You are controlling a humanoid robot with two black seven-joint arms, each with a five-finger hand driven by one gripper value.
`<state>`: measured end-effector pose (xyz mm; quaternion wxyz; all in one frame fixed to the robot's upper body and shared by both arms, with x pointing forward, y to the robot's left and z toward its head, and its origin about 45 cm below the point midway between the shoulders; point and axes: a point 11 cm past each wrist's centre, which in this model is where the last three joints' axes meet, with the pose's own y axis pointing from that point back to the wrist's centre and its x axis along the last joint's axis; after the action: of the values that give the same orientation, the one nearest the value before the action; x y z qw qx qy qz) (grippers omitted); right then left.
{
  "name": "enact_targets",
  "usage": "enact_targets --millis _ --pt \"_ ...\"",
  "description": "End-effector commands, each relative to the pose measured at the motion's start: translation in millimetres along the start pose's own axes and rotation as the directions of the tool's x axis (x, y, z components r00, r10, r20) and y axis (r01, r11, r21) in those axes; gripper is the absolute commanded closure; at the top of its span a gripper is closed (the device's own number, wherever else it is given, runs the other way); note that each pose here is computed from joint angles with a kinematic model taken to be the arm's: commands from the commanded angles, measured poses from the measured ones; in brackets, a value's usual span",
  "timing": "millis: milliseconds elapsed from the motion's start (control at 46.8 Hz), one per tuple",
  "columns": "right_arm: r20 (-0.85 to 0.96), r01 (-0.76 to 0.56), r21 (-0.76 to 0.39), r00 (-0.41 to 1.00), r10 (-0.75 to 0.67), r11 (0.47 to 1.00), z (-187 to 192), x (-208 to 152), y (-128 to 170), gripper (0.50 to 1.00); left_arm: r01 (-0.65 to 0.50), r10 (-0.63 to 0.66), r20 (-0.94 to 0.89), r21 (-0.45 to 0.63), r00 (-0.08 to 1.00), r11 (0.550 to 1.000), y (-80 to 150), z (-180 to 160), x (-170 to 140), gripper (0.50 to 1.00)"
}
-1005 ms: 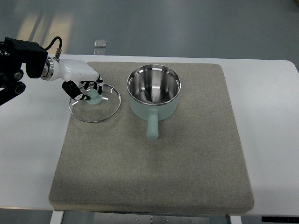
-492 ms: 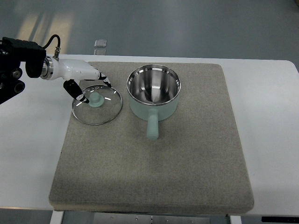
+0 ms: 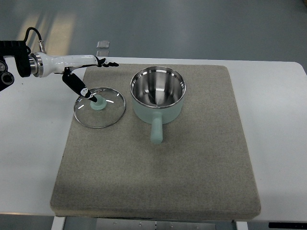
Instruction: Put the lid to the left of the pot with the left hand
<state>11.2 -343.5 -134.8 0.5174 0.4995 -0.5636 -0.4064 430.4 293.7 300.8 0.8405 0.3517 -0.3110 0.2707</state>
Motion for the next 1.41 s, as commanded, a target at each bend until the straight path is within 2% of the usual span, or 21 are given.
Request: enact_targets --millis 0,171,321,492,748,919,1176,1389 --pt "0.000 0.000 0.001 1.000 0.000 1.000 -0.3 0.0 0.0 0.579 -0.057 0.051 -0.150 -0.031 0.987 0.998 2.9 -2.8 6.0 0.506" --pt "-0.001 0.000 -0.001 1.000 0.000 1.000 0.5 -0.1 0.0 0.579 -0.161 0.107 -0.448 -0.086 0.887 0.983 6.1 -8.1 9.9 0.506" --pt "0.000 0.000 -0.001 1.000 0.000 1.000 0.5 0.0 0.0 0.579 -0.233 0.121 -0.592 -0.115 0.797 0.966 8.9 -5.9 17.4 0.506" --pt "0.000 0.000 -0.001 1.000 0.000 1.000 0.5 0.0 0.0 0.579 -0.281 0.116 -0.719 -0.114 0.685 0.953 13.0 -16.8 8.6 0.506" --pt "0.000 0.000 -0.001 1.000 0.000 1.000 0.5 0.0 0.0 0.579 -0.351 0.103 -0.812 -0.130 0.575 0.927 10.1 -21.3 4.3 0.506" --pt "0.000 0.000 0.001 1.000 0.000 1.000 -0.4 0.0 0.0 0.579 -0.402 0.069 -0.867 -0.158 0.494 0.902 13.5 -21.8 13.8 0.506" --pt "0.000 0.000 -0.001 1.000 0.000 1.000 -0.2 0.0 0.0 0.579 -0.402 0.057 -0.907 -0.128 0.418 0.907 15.8 -34.6 7.8 0.506" --pt "0.000 0.000 0.001 1.000 0.000 1.000 -0.4 0.0 0.0 0.579 -0.412 0.016 -0.924 -0.155 0.382 0.898 20.9 -33.8 10.6 0.504"
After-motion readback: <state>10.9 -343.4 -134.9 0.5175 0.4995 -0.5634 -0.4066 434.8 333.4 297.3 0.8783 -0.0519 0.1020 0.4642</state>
